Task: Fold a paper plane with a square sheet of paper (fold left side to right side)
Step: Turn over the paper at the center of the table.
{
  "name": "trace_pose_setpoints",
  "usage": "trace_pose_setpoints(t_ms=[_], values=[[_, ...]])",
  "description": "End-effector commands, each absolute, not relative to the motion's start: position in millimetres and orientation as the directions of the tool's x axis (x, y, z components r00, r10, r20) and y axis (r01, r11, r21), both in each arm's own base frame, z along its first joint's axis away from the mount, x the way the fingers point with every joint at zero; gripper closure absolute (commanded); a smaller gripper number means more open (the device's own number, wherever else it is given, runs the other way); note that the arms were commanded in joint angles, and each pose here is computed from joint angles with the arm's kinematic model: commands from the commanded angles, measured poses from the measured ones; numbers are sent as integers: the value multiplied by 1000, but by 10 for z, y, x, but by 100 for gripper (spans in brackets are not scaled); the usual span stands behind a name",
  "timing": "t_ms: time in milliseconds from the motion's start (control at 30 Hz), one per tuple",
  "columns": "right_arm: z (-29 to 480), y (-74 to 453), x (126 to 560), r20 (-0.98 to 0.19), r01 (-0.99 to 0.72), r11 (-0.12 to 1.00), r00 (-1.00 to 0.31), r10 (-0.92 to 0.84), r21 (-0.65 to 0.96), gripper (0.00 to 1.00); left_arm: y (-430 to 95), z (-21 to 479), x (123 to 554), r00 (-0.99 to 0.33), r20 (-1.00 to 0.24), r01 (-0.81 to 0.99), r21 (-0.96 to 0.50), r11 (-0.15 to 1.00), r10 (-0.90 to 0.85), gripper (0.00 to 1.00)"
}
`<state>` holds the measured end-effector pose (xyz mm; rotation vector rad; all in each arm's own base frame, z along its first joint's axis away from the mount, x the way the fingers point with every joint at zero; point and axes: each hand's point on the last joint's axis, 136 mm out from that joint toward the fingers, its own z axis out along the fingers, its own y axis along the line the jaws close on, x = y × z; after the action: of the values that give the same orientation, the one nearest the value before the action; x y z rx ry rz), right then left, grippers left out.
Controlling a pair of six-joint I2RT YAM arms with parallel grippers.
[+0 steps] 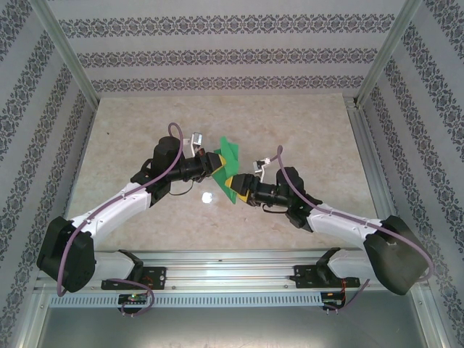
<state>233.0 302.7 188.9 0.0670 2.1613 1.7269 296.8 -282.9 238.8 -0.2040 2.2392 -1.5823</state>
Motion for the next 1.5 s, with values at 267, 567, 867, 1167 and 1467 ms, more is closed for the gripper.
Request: trace_pose_setpoints(t_ms=[267, 567, 867, 1167, 1467], values=[[2170, 3049, 2456, -293, -254, 164, -912, 288, 953, 65, -2831, 2296, 2954, -911, -253, 115, -914, 389, -325, 89], [1906, 2838, 2452, -345, -250, 340, -903, 256, 907, 88, -2706, 2269, 2998, -905, -280, 118, -888, 445, -319, 64], [1329, 2304, 2458, -529, -364, 900, -826, -194, 239, 90, -1917, 2459, 2973, -847, -347, 83, -834, 545, -403, 40], [946, 2171, 2676, -191, -442, 599, -676, -712, -668, 88, -1245, 2111, 3023, -813, -323, -71, -771, 633, -484, 39], [605, 2587, 2613, -44, -477, 384, -581, -813, -791, 71, -1066, 1730, 2987, -815, -277, -160, -737, 656, -509, 39]])
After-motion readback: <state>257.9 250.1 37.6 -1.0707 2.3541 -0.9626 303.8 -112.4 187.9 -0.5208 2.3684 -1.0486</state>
